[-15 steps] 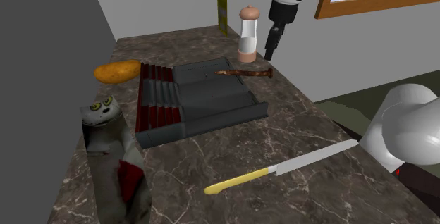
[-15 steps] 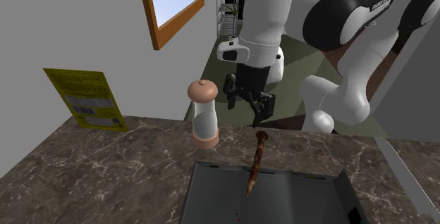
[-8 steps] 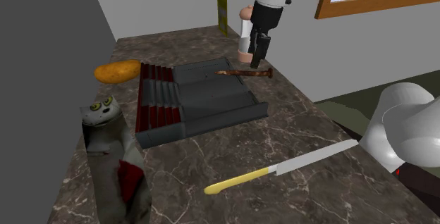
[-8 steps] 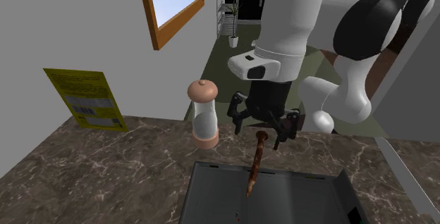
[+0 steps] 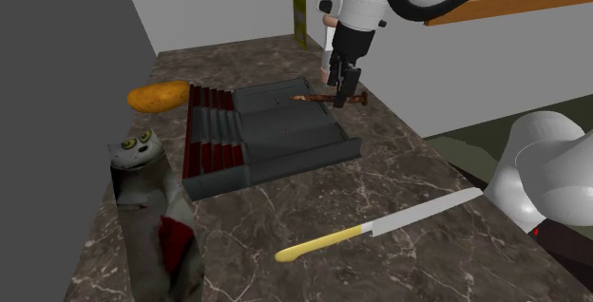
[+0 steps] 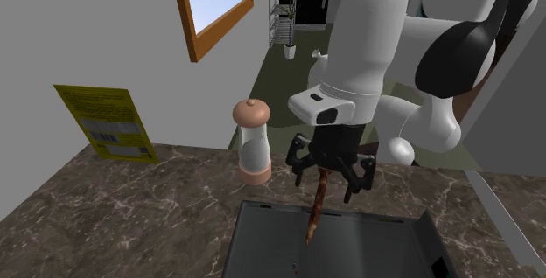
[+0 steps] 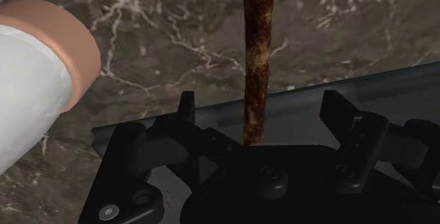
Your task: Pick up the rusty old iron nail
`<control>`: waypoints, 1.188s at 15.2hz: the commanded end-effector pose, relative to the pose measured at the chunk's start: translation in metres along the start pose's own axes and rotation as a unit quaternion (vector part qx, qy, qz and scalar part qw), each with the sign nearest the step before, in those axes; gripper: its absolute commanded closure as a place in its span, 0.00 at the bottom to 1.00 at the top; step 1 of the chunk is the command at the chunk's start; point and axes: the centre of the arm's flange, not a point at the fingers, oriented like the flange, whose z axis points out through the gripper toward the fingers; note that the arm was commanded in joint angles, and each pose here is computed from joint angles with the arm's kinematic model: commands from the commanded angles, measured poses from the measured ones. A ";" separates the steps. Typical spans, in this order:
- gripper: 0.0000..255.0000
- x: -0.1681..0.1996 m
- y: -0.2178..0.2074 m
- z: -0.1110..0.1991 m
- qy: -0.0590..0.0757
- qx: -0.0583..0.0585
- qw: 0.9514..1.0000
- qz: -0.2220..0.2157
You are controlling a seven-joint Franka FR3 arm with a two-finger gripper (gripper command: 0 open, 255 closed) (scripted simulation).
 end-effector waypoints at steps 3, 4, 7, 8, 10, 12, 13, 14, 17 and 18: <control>1.00 -0.001 0.001 0.008 0.000 0.000 1.000 0.000; 1.00 -0.001 0.001 0.008 0.000 0.000 1.000 0.000; 1.00 -0.001 0.001 0.008 0.000 0.000 1.000 0.000; 1.00 -0.001 0.001 0.008 0.000 0.000 1.000 0.000; 1.00 -0.001 0.001 0.008 0.000 0.000 1.000 0.000; 1.00 -0.002 0.000 0.008 0.000 0.000 1.000 0.000; 1.00 -0.001 0.001 0.003 0.000 0.000 1.000 0.000; 1.00 0.000 0.001 -0.003 0.000 0.000 1.000 0.000; 1.00 0.004 0.001 -0.018 0.000 0.000 1.000 0.000; 1.00 0.005 0.002 -0.023 0.000 0.000 1.000 0.000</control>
